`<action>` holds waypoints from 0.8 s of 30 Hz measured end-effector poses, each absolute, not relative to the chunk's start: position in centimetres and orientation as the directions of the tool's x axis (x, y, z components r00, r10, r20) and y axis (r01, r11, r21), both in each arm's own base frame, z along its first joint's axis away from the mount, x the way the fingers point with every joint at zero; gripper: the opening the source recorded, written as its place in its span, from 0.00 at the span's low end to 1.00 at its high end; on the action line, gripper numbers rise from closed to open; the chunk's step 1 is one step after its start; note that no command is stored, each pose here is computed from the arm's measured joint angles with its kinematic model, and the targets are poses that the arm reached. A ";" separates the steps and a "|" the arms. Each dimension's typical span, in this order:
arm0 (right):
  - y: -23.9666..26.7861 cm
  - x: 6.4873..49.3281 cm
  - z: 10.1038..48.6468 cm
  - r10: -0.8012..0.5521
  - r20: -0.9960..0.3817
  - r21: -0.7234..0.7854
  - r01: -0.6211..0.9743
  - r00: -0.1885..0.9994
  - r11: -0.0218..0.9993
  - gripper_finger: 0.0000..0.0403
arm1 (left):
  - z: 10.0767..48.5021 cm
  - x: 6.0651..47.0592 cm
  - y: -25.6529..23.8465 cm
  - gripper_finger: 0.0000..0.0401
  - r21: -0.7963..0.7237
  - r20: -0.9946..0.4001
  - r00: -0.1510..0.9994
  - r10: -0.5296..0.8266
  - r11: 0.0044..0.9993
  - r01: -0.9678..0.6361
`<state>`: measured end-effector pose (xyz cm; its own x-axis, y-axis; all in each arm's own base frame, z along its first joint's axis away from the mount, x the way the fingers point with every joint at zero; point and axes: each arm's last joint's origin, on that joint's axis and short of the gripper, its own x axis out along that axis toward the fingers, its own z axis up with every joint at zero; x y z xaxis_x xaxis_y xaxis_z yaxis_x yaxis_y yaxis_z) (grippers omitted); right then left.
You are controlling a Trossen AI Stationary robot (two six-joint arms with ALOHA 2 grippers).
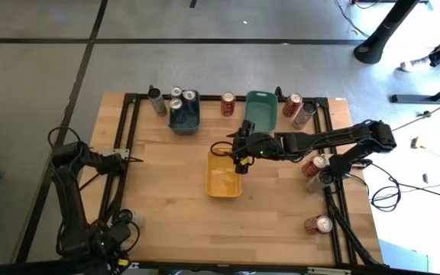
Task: Sort soda cans
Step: Put the blue soda can into the blue bin
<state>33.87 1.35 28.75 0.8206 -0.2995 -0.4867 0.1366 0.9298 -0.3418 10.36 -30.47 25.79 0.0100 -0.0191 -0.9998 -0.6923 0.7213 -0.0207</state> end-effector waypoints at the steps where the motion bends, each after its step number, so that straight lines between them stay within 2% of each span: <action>1: 1.4 33.9 28.8 -0.298 -0.487 -0.341 0.135 0.821 0.930 0.70 | 25.8 10.3 -30.4 0.77 -0.015 -1.000 0.008 -0.013 0.722 -0.692; 8: 1.4 33.7 28.5 -0.280 -0.514 -0.337 0.110 0.811 0.935 0.70 | 25.2 10.3 -30.4 0.76 -0.008 -1.000 -0.006 -0.018 0.724 -0.690; 16: 1.5 33.7 28.4 -0.259 -0.529 -0.305 0.103 0.808 0.947 0.70 | 23.7 10.5 -30.4 0.57 -0.021 -0.997 -0.039 -0.070 0.696 -0.718; 24: 1.4 33.4 28.1 -0.268 -0.562 -0.318 0.095 0.782 0.943 0.70 | 25.9 11.8 -28.7 0.56 -0.067 -0.988 -0.036 -0.149 0.630 -0.774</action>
